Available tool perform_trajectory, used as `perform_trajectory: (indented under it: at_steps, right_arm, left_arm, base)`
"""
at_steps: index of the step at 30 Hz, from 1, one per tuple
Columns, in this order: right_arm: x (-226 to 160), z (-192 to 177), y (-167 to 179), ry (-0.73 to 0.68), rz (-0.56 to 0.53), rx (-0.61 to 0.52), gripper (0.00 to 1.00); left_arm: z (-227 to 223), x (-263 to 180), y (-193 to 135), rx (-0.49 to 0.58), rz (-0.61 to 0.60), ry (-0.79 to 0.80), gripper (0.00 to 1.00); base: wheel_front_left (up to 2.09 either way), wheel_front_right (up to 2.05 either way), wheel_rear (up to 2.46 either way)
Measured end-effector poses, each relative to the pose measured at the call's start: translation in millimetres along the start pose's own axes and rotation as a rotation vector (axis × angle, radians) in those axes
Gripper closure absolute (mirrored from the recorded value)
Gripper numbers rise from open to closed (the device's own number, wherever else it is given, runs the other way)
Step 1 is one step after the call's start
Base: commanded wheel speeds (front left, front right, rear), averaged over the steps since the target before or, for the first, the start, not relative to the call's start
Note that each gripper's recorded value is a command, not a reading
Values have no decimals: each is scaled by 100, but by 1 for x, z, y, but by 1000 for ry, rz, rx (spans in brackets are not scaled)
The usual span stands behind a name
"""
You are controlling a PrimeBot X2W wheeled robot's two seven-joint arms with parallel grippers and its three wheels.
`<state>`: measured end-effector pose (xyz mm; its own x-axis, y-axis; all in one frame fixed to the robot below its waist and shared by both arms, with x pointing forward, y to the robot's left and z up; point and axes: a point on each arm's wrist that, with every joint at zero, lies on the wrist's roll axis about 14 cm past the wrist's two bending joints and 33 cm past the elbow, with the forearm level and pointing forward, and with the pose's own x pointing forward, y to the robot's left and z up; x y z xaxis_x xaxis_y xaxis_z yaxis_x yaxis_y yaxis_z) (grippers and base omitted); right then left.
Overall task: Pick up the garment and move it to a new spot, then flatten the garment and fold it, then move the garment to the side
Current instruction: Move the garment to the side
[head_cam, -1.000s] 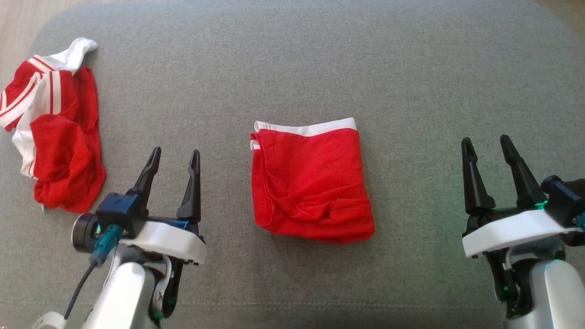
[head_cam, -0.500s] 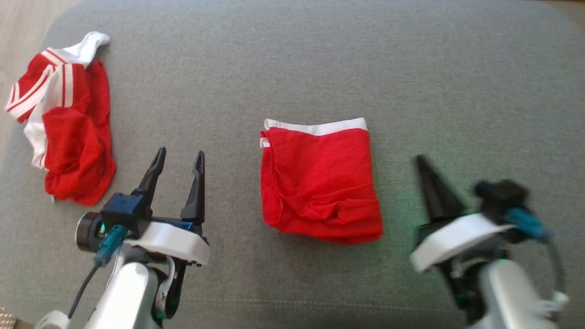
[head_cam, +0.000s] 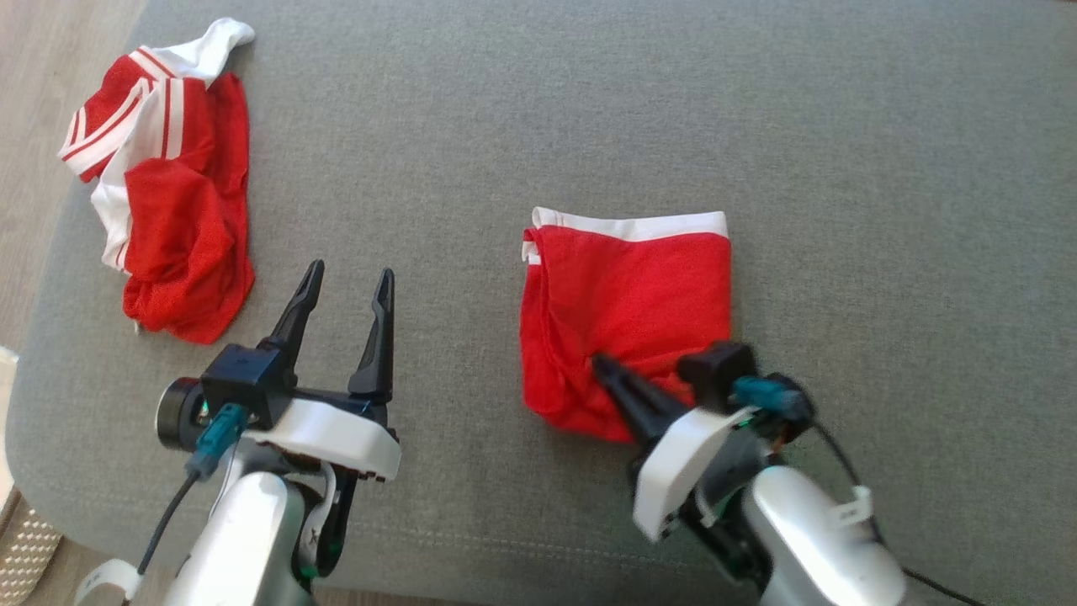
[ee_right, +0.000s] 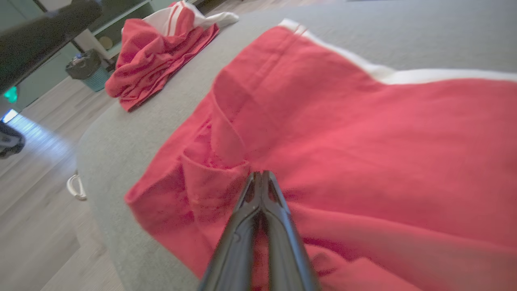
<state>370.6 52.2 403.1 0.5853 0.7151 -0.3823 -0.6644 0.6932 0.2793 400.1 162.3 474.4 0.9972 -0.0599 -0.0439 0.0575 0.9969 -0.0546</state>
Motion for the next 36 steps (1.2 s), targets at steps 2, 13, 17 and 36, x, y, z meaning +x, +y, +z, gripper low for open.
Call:
perform_trajectory:
  at_steps: [2,13,17,36]
  right_arm:
    - [4,-7,12,25,41,4,100]
    - [0,-27,38,101,136,52,100]
    - [-3,-25,49,109,170,70,100]
    - [-51,69,-22,-296,-40,167,100]
  left_arm:
    - [-1,0,1,-5,6,1,0]
    - [-3,4,-1,-5,-1,3,0]
    - [-1,6,-4,-6,-10,-3,0]
    - [16,8,-13,8,-39,-55,0]
  base:
    - [0,0,0]
    - [0,0,0]
    - [0,0,0]
    - [0,0,0]
